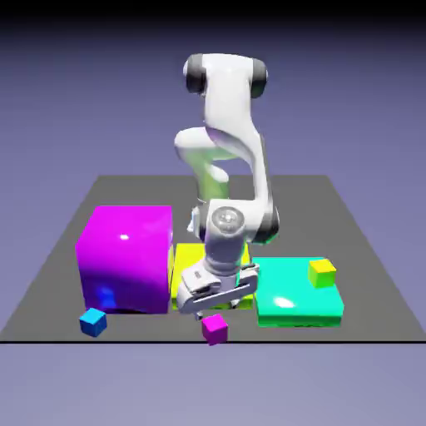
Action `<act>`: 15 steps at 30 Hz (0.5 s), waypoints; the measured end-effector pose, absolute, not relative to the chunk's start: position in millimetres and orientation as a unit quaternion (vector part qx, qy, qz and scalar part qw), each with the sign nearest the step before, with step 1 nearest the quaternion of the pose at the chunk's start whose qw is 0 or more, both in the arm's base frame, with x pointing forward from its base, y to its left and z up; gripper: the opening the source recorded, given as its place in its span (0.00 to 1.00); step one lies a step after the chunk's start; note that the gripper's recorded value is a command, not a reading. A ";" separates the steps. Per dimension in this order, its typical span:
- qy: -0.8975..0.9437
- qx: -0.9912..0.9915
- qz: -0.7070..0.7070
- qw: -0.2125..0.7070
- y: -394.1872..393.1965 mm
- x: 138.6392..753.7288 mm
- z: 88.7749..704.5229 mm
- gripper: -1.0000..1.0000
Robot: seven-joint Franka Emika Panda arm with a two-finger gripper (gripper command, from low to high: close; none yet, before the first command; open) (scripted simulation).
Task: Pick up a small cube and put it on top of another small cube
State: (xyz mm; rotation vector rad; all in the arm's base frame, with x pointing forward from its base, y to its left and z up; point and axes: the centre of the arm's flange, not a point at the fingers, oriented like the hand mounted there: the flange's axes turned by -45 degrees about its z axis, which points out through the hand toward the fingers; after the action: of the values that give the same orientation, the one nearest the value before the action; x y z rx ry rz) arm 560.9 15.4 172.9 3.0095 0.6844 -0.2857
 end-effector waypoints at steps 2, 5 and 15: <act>0.221 0.971 -0.092 0.021 13.2 556.4 137.0 0.50; 0.221 0.971 -0.092 0.021 12.2 553.6 121.7 0.00; 0.535 0.841 -0.079 0.031 221.4 492.5 270.0 0.00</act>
State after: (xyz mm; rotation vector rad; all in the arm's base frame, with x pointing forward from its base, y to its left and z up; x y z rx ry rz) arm 492.5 221.4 270.0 2.5902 1.6473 -0.2436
